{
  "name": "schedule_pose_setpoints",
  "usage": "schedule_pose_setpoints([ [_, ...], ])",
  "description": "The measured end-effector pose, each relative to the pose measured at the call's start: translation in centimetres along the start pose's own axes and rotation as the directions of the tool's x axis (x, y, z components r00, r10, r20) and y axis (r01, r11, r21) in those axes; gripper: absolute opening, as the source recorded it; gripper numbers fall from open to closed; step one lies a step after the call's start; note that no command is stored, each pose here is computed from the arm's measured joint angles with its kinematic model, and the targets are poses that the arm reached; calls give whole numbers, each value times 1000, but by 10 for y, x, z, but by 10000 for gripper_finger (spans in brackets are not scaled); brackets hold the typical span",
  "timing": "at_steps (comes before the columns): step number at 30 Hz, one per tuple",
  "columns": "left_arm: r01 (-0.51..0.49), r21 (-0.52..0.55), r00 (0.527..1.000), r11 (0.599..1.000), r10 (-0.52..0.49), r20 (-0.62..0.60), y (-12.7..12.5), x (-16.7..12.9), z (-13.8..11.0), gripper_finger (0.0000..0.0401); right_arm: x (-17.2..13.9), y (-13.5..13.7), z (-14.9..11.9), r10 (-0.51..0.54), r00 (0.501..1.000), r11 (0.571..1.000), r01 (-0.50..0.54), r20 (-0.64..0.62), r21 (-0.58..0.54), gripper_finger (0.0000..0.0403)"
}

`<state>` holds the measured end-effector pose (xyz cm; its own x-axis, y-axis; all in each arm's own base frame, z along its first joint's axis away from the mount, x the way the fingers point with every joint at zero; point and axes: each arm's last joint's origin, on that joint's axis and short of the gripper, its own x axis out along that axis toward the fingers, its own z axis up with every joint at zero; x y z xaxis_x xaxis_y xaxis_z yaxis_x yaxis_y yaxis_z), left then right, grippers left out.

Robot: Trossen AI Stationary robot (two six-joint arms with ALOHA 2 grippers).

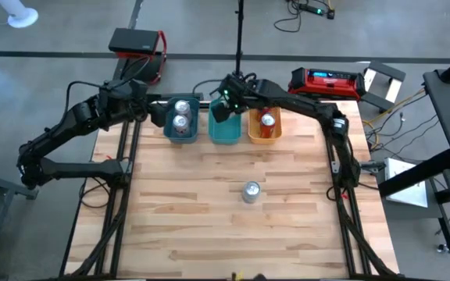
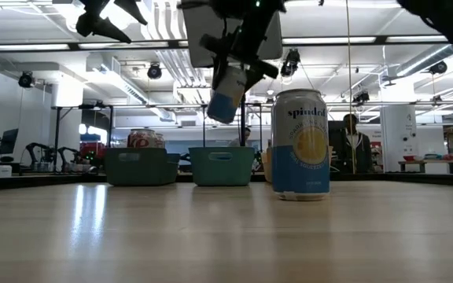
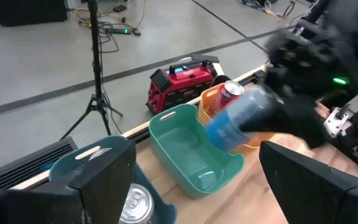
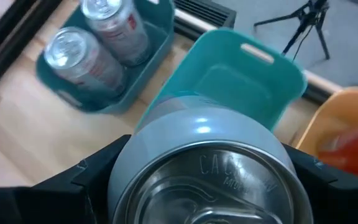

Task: Sort soda cans
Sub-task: Put the top blue-white soda can into the green bin

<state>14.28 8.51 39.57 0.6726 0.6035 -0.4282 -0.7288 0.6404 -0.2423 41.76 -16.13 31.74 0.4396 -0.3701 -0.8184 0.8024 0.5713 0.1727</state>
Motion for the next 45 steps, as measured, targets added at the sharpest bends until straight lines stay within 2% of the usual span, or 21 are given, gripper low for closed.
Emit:
schedule_pose_setpoints([
  [9,-37,-23,999,999,37,-11,-2,12,0,327,53,-11,25,-45,998,987,36,-53,-159,298],
  [20,-66,-33,997,997,64,-46,-5,31,-1,327,107,-31,19,-101,986,959,60,-134,-276,299],
  [32,-83,-30,994,996,80,-79,-8,48,-3,327,127,-30,15,-117,985,939,69,-125,-337,299],
  [40,-83,-30,994,996,81,-80,-8,50,-3,327,136,-32,13,-134,982,937,83,-131,-339,299],
  [45,-81,-32,994,996,79,-74,-9,50,-3,327,137,-33,12,-137,981,938,84,-134,-337,320],
])
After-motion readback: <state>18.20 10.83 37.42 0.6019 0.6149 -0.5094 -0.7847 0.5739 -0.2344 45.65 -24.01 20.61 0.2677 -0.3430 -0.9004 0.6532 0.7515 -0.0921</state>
